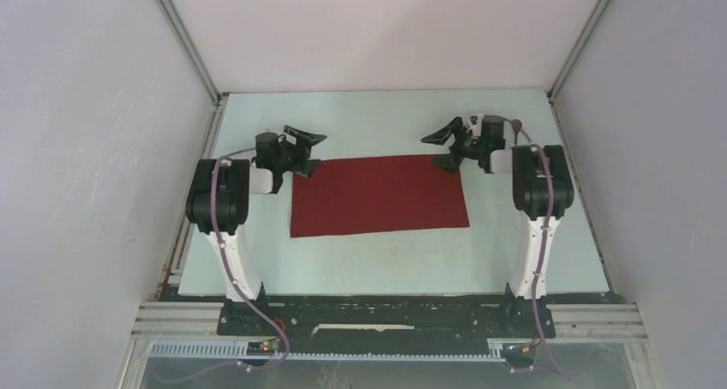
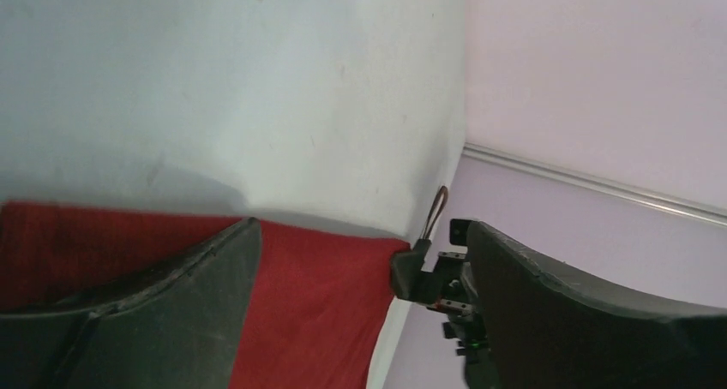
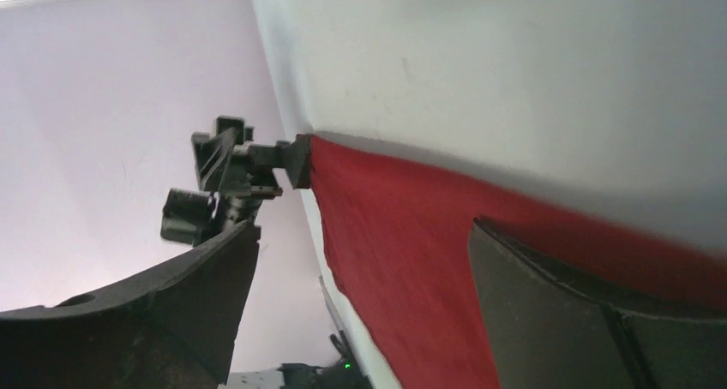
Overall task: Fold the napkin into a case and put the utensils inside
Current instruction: Smooth out the rectangle-folded napkin at the center of the board, then pick up the rectangle-folded napkin from the center of the board.
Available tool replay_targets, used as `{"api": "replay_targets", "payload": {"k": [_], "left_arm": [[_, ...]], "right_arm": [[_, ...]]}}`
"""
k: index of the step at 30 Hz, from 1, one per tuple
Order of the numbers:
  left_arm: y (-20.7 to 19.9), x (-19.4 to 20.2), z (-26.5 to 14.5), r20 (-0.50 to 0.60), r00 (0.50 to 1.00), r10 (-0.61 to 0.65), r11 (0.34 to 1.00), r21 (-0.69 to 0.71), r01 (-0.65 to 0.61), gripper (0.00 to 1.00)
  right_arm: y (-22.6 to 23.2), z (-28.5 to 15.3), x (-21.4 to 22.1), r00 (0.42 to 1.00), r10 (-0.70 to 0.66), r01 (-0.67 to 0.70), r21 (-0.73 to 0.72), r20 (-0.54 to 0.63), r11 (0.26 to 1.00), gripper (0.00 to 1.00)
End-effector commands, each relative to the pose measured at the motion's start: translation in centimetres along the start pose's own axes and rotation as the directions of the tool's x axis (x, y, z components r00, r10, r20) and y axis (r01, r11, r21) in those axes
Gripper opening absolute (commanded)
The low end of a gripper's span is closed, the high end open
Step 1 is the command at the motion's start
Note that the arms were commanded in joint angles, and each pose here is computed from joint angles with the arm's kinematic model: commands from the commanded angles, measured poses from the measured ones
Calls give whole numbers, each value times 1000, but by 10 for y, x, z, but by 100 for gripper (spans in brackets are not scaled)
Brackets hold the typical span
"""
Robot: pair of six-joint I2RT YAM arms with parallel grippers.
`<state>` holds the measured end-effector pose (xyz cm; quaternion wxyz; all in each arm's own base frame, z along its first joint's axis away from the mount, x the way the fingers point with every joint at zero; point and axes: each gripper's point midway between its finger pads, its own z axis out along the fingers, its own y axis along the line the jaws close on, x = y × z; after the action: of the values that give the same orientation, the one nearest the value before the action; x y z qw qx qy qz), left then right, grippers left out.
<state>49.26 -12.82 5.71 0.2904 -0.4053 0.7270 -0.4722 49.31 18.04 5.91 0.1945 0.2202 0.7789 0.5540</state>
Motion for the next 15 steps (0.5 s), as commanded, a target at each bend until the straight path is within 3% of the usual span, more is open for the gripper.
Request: {"api": "replay_targets", "payload": {"k": [1,4,5,6,8,11,15], "left_arm": [[-48,14,-40,-25,981,192,981,-22,-192,98],[-70,31,-71,-59,954,292,951,-83,-297,99],[-79,35,-80,-67,939,338,936,-85,-343,99],[-80,43,-91,-91,925,368,921,-104,-376,99],[-78,51,-112,-119,901,417,891,-139,-431,99],[-69,66,-139,-171,863,476,854,-145,-500,99],[-47,81,-176,-214,823,526,810,-168,-561,99]], "right_arm": [[12,-70,4,980,-190,196,336,-49,921,100],[-13,-132,20,932,-317,338,733,-174,591,100],[-24,-155,33,935,-269,339,810,-232,479,99],[-29,-167,39,933,-247,348,838,-263,421,95],[-35,-177,51,929,-211,366,845,-305,390,88],[-35,-174,60,911,-203,412,811,-359,415,85],[-29,-169,54,875,-223,484,801,-430,352,80]]}}
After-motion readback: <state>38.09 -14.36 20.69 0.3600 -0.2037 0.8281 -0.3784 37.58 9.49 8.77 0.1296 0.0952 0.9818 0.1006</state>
